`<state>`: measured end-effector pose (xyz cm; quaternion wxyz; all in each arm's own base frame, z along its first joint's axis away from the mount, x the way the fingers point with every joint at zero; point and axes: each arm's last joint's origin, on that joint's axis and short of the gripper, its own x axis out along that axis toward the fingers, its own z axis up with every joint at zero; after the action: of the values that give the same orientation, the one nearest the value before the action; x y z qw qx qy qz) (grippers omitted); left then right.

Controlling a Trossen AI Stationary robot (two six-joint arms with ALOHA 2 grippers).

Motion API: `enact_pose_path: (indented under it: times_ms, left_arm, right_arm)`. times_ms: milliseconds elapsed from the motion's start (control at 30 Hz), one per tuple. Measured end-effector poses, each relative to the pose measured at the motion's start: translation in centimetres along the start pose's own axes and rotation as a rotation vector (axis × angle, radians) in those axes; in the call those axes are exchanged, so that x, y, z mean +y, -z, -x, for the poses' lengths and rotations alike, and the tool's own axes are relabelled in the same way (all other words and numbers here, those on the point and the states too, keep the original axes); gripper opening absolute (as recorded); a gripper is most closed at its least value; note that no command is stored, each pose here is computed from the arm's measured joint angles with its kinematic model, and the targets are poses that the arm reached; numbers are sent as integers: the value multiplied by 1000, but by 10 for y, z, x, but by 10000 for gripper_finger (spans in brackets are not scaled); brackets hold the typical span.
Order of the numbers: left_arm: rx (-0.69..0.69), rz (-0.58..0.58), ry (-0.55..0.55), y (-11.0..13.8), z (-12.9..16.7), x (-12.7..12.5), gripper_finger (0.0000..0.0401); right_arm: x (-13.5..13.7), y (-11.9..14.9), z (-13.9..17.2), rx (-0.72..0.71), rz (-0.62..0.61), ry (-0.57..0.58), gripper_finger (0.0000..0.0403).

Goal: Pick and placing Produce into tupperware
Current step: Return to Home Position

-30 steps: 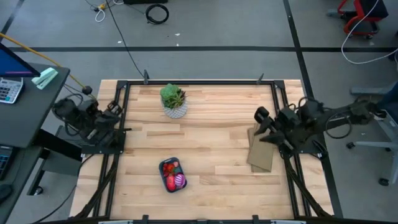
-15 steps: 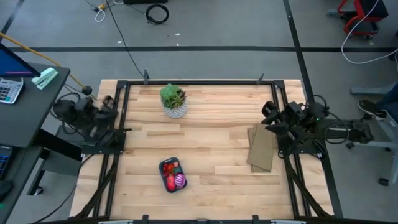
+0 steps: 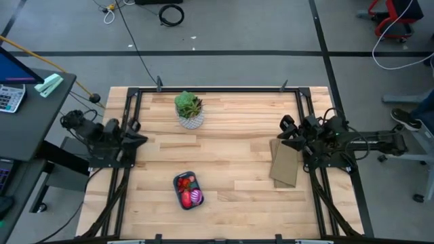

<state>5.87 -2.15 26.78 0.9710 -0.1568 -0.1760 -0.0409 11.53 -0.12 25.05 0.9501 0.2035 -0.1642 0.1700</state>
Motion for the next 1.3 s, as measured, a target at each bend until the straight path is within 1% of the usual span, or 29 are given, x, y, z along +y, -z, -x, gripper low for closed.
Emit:
enact_pose_path:
  times_ms: [167, 300, 533, 667, 867, 967, 1300]
  left_arm:
    - [28, 54, -4, 25, -1, 2, 31]
    - [36, 53, -6, 40, -1, 4, 28]
    - [60, 44, -10, 62, 1, 7, 39]
    - [66, 38, -11, 65, 1, 7, 39]
    - [78, 43, -13, 71, 2, 8, 29]
    - [102, 42, -18, 79, 3, 10, 28]
    - [85, 43, -14, 77, 3, 9, 40]
  right_arm:
    - [-1, 3, 1, 2, -11, 8, 122]
    - [-1, 3, 1, 3, 21, 8, 123]
    - [-2, 4, 1, 17, 86, 14, 122]
    - [-3, 5, 0, 23, 87, 19, 123]
    - [-5, 7, -1, 37, 51, 26, 122]
    - [-6, 8, -2, 43, 47, 38, 123]
    - [-7, 9, -2, 54, 64, 46, 122]
